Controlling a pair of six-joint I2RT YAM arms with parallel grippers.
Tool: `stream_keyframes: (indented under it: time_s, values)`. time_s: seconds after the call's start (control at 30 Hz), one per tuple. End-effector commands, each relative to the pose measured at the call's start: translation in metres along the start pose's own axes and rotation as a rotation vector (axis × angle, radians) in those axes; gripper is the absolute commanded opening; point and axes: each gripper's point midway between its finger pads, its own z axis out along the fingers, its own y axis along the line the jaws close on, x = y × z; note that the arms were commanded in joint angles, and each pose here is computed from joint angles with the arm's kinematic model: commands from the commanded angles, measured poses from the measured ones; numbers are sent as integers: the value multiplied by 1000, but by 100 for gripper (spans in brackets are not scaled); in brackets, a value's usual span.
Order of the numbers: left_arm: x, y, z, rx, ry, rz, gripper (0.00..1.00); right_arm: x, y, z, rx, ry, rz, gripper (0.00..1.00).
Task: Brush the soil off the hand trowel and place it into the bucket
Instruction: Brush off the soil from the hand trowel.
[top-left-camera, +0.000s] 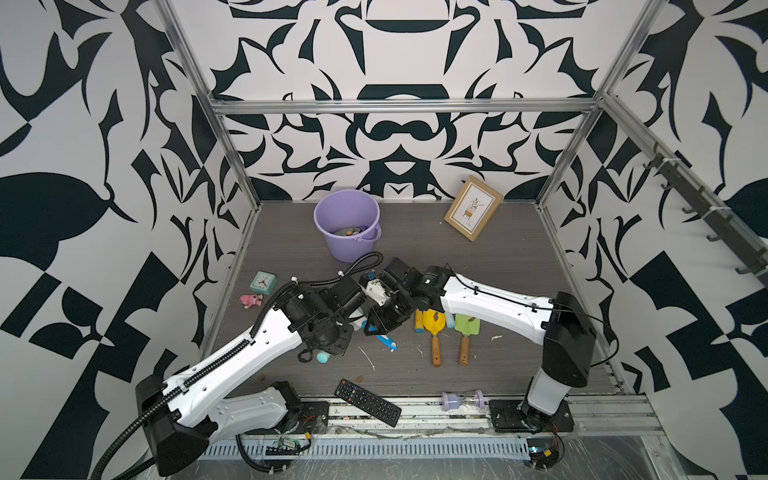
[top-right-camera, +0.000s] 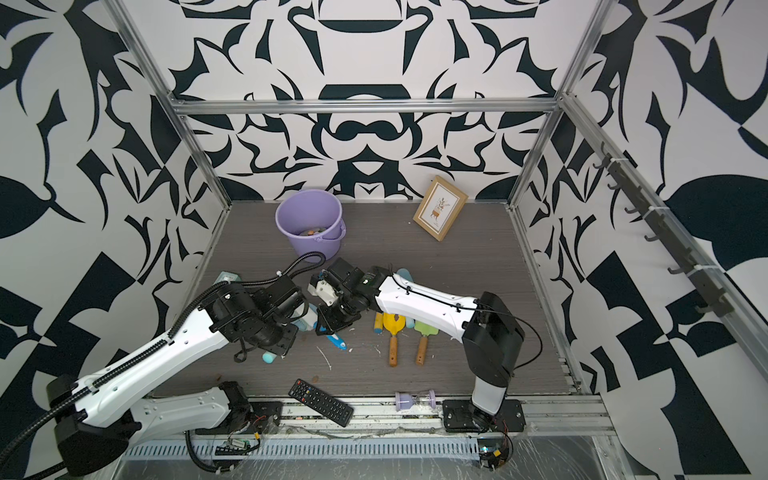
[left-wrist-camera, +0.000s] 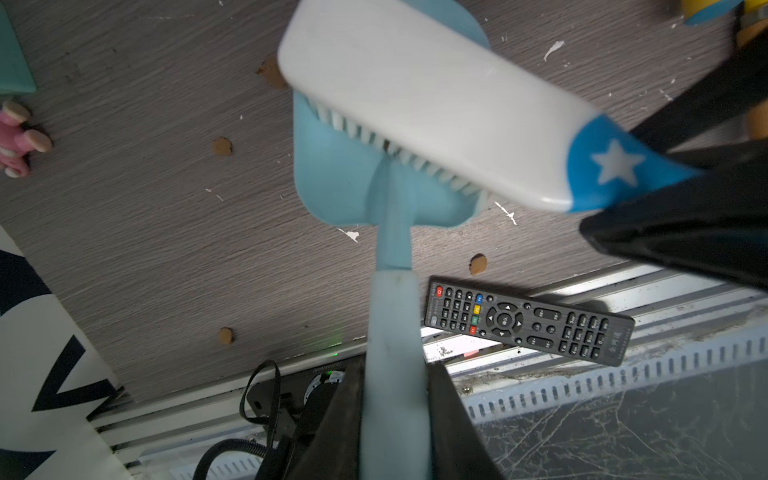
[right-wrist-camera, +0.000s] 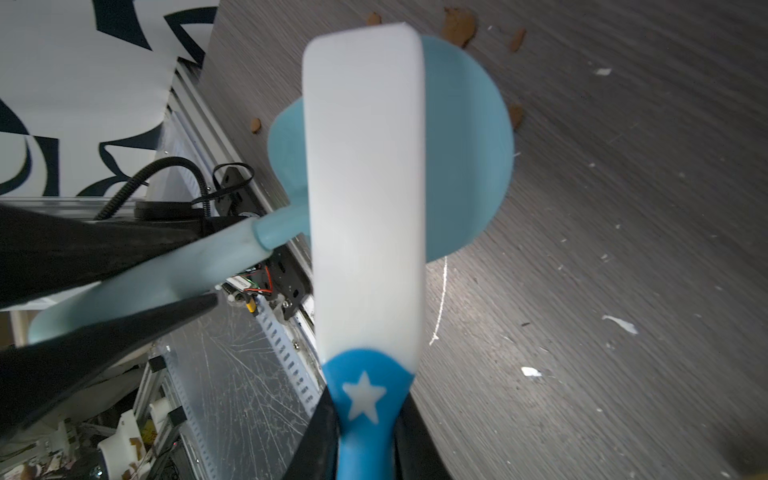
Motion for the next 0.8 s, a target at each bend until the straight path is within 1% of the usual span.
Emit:
stream_keyframes:
  time_s: [0.0,0.17,0.23,0.3,0.37,0.57,0.7,0.77]
  values:
    - [8,9,-1,-44,36,-4,0,-7,-15,-22,90,-32,-5,0]
    - [7,10,2,-56,54,-8,0,-10,-14,-38,108,-69,-15,0]
    - [6,10,3,-61,59,-10,0,-12,-7,-45,83,-90,-29,0]
    - [6,10,3,-65,60,-10,0,-10,10,-48,18,-91,-57,0]
    - [6,11,3,-67,61,-12,0,-4,21,-46,-7,-65,-86,0]
    - [4,15,3,-95,63,-9,0,15,36,-30,-62,38,-122,0]
    - [3,15,3,-102,66,-7,0,23,27,-15,-51,103,-117,0]
    - [2,15,2,-104,64,-7,0,24,13,-8,-12,135,-101,0]
